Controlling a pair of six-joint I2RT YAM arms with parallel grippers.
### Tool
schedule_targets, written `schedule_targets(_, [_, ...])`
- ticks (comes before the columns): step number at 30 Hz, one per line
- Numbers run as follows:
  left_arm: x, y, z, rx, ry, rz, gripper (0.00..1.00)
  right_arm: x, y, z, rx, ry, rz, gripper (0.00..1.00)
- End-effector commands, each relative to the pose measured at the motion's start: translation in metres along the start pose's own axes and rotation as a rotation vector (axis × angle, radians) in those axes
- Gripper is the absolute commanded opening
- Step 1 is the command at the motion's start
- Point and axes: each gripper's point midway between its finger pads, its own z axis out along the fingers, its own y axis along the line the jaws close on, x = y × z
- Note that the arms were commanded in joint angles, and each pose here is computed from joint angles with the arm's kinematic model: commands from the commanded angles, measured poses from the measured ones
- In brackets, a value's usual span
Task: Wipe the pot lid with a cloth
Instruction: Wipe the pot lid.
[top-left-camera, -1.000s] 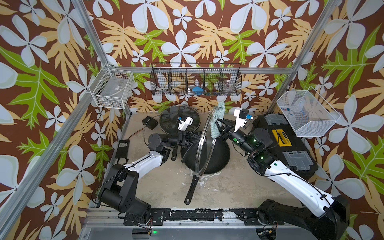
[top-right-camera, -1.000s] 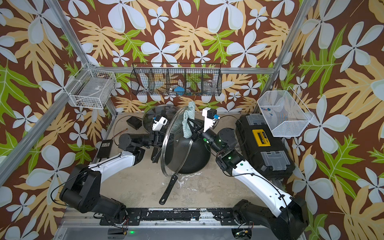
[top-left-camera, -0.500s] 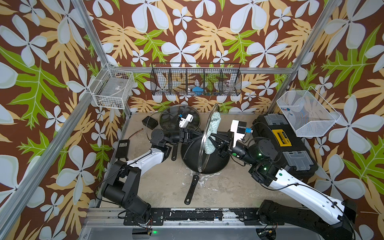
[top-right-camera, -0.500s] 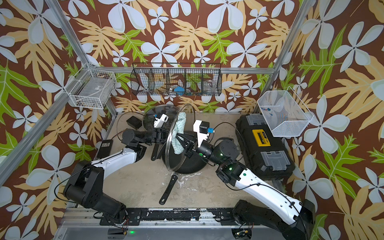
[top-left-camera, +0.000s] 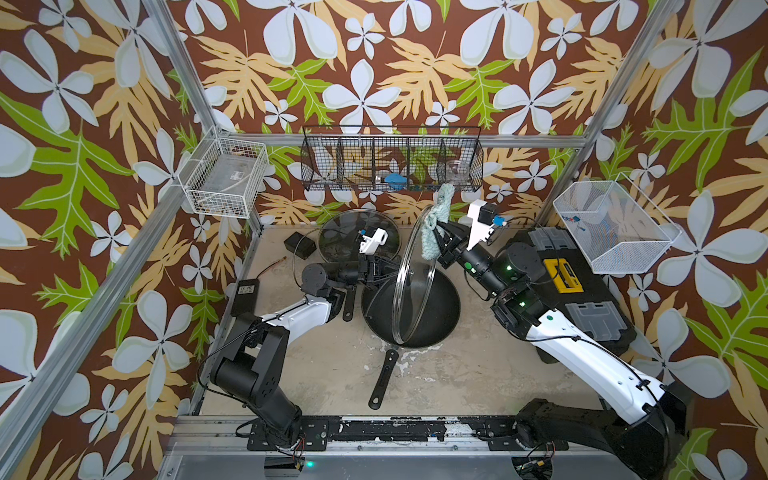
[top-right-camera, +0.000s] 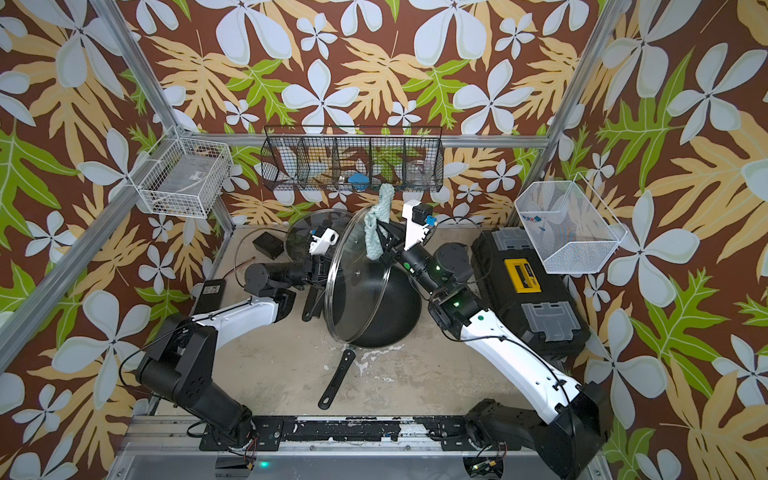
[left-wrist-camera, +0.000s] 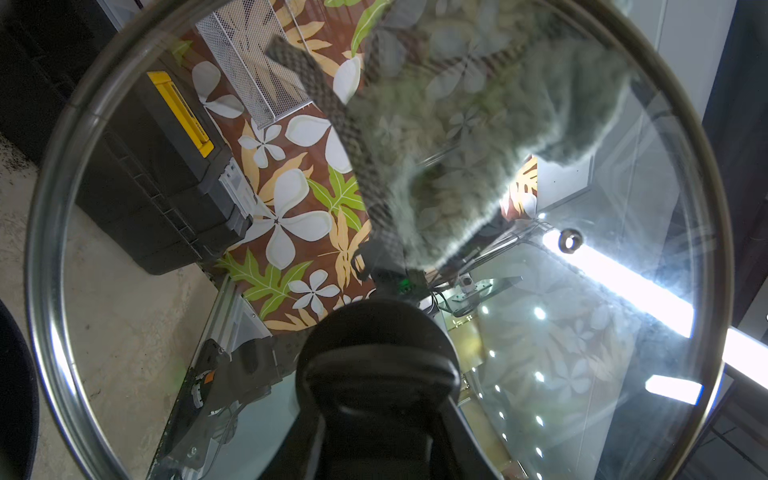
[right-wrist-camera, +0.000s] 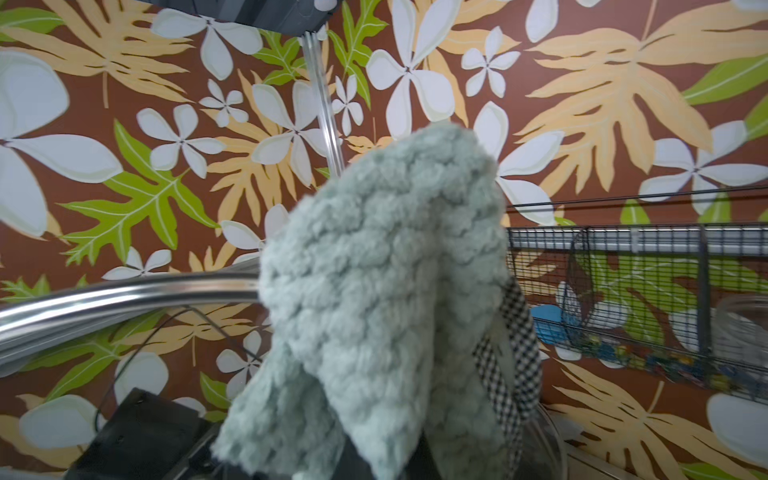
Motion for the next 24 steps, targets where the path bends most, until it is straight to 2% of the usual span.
schedule_targets(1, [0.002,-0.036,0.0,0.097,-0.03,0.153,0.0,0.011,-0.019,0.001,0.053,0.039,0.043,0.0])
schedule_targets(4, [0.002,-0.04,0.0,0.102,-0.031,0.163,0.0,0.023,-0.02,-0.003,0.053,0.062,0.058,0.0])
schedule_targets(7, [0.0,-0.04,0.0,0.104,-0.036,0.162,0.0,0.018,-0.006,-0.009,-0.019,0.048,0.068,0.0])
schedule_targets(15, [-0.004,-0.035,0.0,0.106,-0.053,0.147,0.0,0.011,0.082,-0.037,-0.293,0.062,-0.036,0.0])
schedule_targets(20, [-0.008,-0.033,0.0,0.111,-0.062,0.135,0.0,0.013,0.131,-0.062,-0.453,0.063,-0.05,0.0])
schedule_targets(24, [-0.01,-0.033,0.001,0.115,-0.065,0.129,0.0,0.015,0.148,-0.068,-0.523,0.067,-0.09,0.0])
